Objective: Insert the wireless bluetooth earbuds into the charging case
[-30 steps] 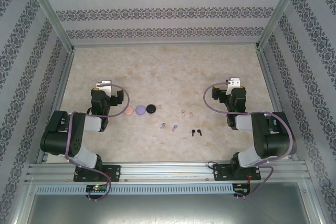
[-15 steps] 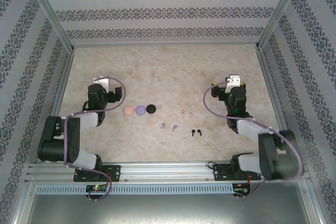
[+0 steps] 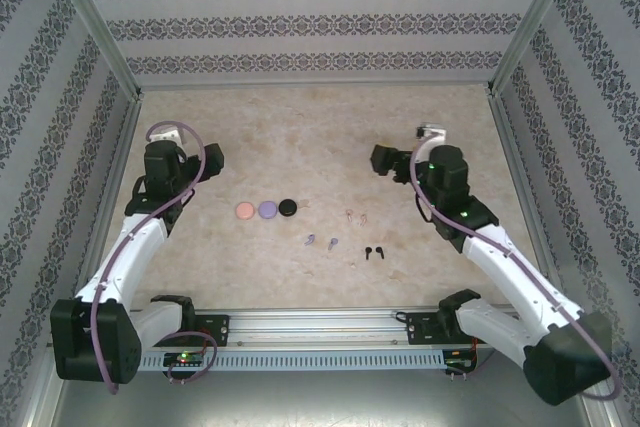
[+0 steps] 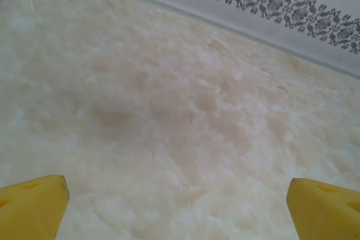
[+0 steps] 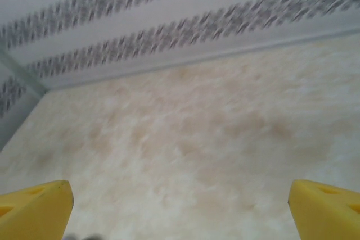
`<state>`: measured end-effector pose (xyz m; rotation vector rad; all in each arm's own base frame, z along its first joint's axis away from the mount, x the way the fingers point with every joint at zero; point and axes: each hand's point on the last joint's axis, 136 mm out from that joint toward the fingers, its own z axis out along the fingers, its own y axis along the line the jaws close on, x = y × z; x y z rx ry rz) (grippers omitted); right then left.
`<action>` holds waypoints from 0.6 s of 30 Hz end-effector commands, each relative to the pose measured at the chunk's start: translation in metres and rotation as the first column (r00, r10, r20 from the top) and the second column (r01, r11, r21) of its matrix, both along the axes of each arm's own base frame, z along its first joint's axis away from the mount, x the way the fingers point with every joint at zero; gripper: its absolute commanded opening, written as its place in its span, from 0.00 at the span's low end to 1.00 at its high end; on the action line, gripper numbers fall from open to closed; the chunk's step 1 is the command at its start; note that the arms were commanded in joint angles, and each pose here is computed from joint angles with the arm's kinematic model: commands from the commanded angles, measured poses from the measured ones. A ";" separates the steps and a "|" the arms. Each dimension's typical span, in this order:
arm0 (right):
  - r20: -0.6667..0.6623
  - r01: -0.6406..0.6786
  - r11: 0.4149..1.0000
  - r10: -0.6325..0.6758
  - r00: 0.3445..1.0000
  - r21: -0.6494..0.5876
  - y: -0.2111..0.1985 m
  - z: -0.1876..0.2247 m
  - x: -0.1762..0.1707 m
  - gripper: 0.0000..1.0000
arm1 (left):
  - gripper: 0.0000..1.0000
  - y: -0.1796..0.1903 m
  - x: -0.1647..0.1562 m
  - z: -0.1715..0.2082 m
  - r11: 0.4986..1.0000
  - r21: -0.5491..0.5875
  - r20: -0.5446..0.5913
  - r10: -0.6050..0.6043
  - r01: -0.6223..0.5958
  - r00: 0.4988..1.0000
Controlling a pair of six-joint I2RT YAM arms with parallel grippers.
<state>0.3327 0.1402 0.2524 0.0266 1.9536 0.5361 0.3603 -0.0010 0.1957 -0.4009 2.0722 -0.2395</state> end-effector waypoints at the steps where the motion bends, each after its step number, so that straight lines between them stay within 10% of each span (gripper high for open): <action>1: -0.174 0.020 0.990 -0.045 0.984 -0.141 0.015 -0.027 -0.012 0.98 | 0.99 -0.019 -0.018 -0.015 0.985 -0.173 -0.137 -0.015 -0.009 0.990; 12: -0.432 0.027 0.804 -0.346 0.833 -0.594 0.078 -0.071 -0.004 0.98 | 0.99 -0.040 0.007 -0.007 0.960 -0.280 -0.140 -0.070 0.028 0.988; 18: -0.559 -0.073 0.874 -0.241 0.793 -0.481 0.140 -0.089 0.002 0.98 | 0.99 -0.040 0.020 -0.009 0.963 -0.270 -0.140 -0.067 0.027 0.988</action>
